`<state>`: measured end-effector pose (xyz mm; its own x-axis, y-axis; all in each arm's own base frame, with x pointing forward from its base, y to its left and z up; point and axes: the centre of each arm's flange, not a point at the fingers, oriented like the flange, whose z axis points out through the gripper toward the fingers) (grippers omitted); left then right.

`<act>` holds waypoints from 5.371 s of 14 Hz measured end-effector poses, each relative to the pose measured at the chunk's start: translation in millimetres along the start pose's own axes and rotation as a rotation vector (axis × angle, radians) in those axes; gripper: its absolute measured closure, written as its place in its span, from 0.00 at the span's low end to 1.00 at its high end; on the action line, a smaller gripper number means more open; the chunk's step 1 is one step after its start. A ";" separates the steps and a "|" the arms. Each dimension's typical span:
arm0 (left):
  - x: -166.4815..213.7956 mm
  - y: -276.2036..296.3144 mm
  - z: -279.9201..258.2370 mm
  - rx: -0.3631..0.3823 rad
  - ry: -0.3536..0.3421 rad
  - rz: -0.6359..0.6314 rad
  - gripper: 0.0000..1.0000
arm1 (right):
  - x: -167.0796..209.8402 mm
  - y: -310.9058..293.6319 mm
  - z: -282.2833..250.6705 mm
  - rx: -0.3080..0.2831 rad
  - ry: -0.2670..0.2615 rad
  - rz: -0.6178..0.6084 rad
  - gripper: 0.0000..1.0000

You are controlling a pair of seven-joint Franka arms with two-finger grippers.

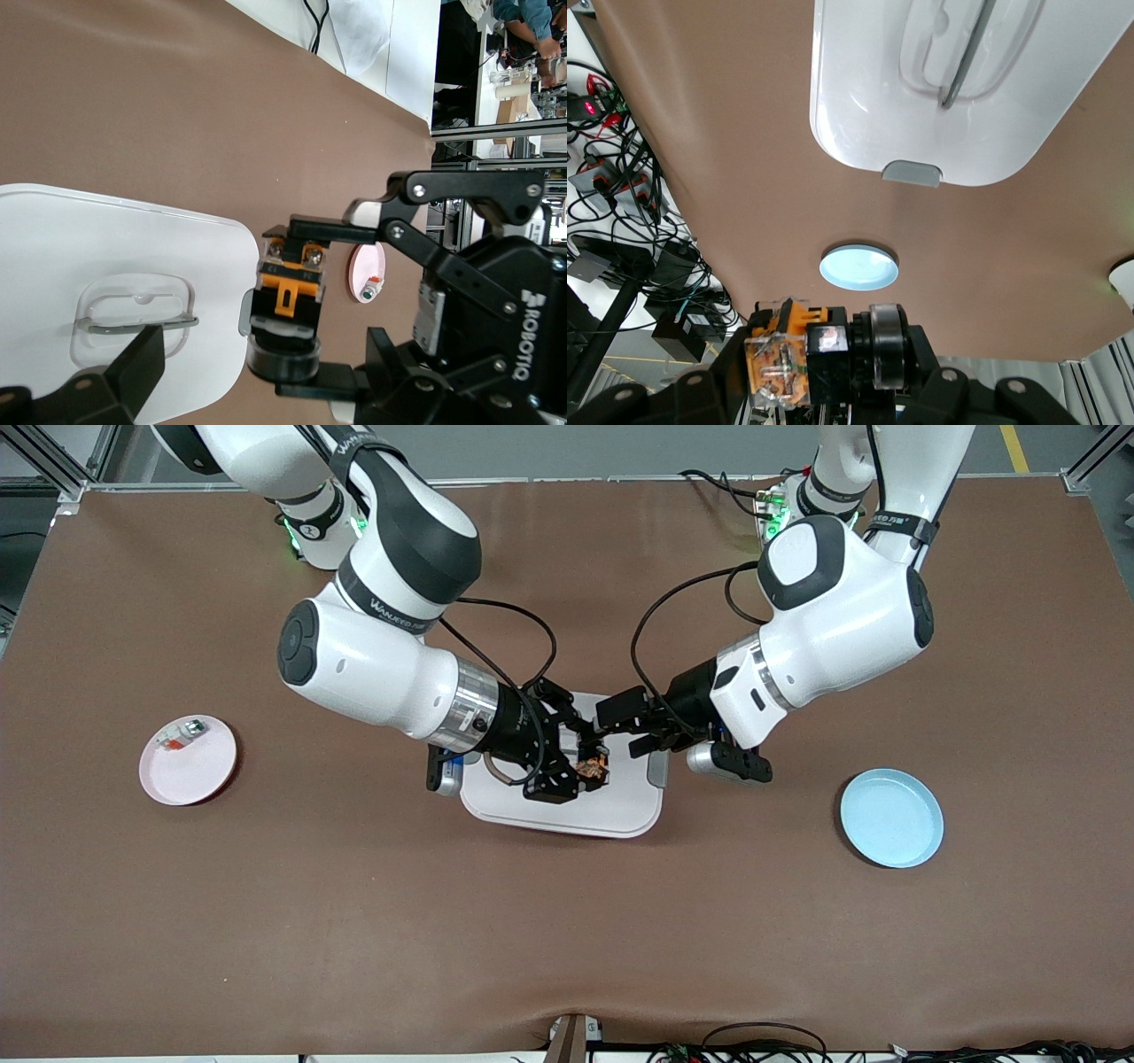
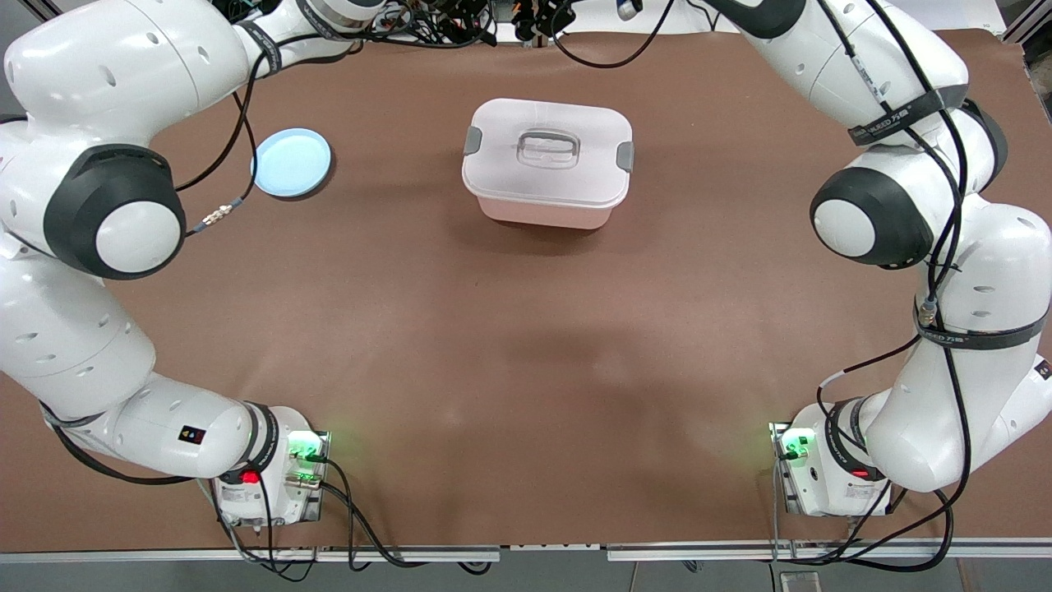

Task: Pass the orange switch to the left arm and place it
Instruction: 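Grasp the switch with the left gripper above the white box, then open the right gripper and pull both grippers apart, then carry the switch with the left gripper over the blue plate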

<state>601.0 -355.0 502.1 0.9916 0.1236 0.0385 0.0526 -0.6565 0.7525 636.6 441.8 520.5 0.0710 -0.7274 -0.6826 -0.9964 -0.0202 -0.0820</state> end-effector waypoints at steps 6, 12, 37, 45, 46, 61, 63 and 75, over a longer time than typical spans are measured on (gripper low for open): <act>3.1 -5.0 4.4 0.002 0.009 0.031 0.00 | -7.8 3.5 1.6 0.000 -0.017 0.002 0.27; 3.8 -5.1 5.1 0.001 0.011 0.061 0.32 | -10.3 5.2 3.8 -0.003 -0.027 0.005 0.27; 22.3 -27.4 -91.8 0.100 -0.080 0.138 0.65 | 70.0 -38.8 -70.3 -0.110 -0.001 -0.097 0.00; 12.7 -57.3 -160.1 0.426 -0.159 0.223 0.65 | 141.2 -40.9 -140.8 -0.312 0.013 -0.258 0.00; 12.8 -64.3 -162.3 0.465 -0.173 0.224 0.65 | 153.9 -40.9 -152.8 -0.334 0.022 -0.289 0.00; 40.2 -152.6 -282.9 0.793 0.094 -0.308 0.65 | 265.9 -37.4 -255.4 -0.743 0.345 -1.162 0.00; 41.2 -159.5 -283.6 0.789 0.190 -0.562 0.65 | 282.8 -38.8 -277.5 -0.756 0.325 -1.247 0.00; 70.1 -286.0 -287.7 0.773 0.518 -1.118 0.65 | 271.7 -17.5 -377.3 -0.688 0.437 -1.281 0.00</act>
<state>621.4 55.5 478.7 0.2466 0.9685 0.0358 0.9687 -0.2474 0.0197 656.0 -14.3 610.5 0.9837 -0.1083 -0.1437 -0.1103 -0.9939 -0.0057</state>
